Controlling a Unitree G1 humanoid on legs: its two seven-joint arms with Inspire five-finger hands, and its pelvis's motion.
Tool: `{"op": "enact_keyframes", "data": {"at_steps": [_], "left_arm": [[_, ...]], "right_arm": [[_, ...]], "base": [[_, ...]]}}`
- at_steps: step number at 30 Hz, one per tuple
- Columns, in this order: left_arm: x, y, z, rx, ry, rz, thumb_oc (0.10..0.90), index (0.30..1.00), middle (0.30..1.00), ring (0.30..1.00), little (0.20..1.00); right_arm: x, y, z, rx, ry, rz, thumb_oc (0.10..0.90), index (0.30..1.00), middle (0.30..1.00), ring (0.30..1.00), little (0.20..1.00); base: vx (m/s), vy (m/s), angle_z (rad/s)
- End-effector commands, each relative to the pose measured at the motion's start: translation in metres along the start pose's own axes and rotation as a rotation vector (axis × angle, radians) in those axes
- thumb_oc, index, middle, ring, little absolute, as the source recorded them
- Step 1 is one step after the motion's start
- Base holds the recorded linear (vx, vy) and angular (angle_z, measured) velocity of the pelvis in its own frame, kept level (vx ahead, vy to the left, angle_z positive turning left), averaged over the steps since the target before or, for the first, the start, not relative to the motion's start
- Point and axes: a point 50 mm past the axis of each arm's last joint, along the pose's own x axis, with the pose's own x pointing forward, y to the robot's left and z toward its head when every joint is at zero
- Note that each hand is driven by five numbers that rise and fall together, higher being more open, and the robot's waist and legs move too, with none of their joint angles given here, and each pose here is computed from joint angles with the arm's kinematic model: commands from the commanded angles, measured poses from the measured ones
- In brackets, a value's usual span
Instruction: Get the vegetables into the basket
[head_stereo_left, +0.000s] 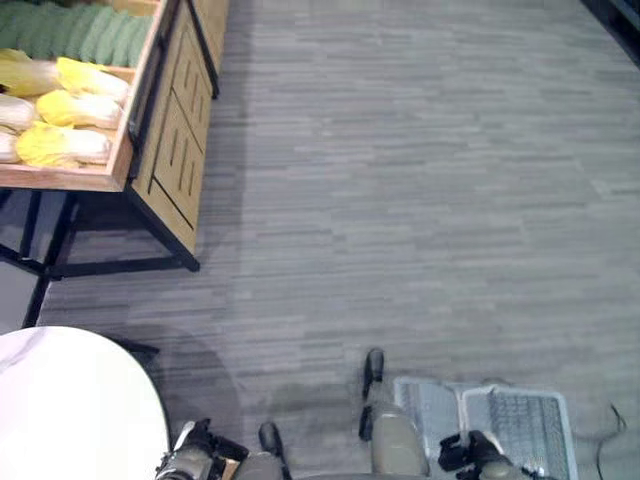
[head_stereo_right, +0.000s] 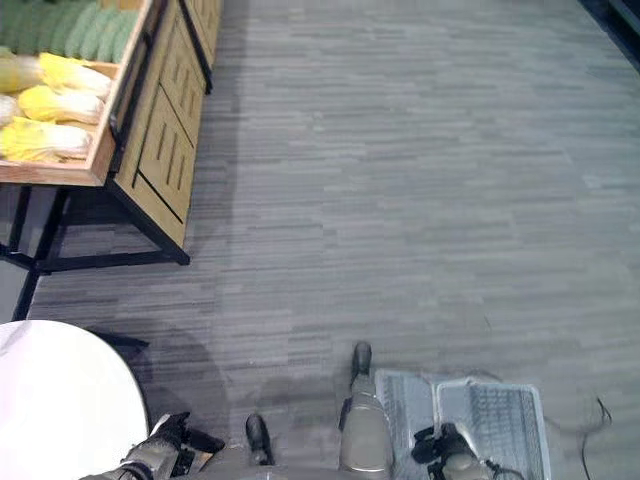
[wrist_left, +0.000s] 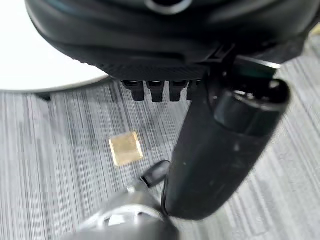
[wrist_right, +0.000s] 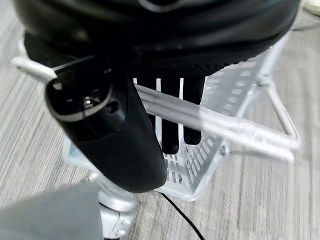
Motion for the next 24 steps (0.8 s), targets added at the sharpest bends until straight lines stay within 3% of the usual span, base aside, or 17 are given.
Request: {"op": "enact_keyframes", "data": {"at_steps": [1,18,24], "left_arm": [[0.001,0.006,0.004,-0.008,0.001,0.033,0.900,1.000,1.000,1.000,1.000],[0.000,0.000,0.011,-0.082,-0.001,0.022,0.900,1.000,1.000,1.000,1.000],[0.000,-0.001,0.006,-0.092,-0.003,0.021,0.900,1.000,1.000,1.000,1.000]], "right_arm": [[0.001,-0.009,0.016,-0.012,-0.076,-0.034,0.400,0.300,0.300,0.300,0.300],[0.001,-0.019,0.006,-0.050,-0.047,-0.046,0.400,0.300,0.300,0.300,0.300],[0.002,-0.021,0.019,-0.086,-0.084,-0.059,0.400,0.300,0.300,0.300,0.300]], "base": [[0.15,-0.134,0.07],[0.13,-0.176,0.13],[0.44,0.176,-0.66]]}}
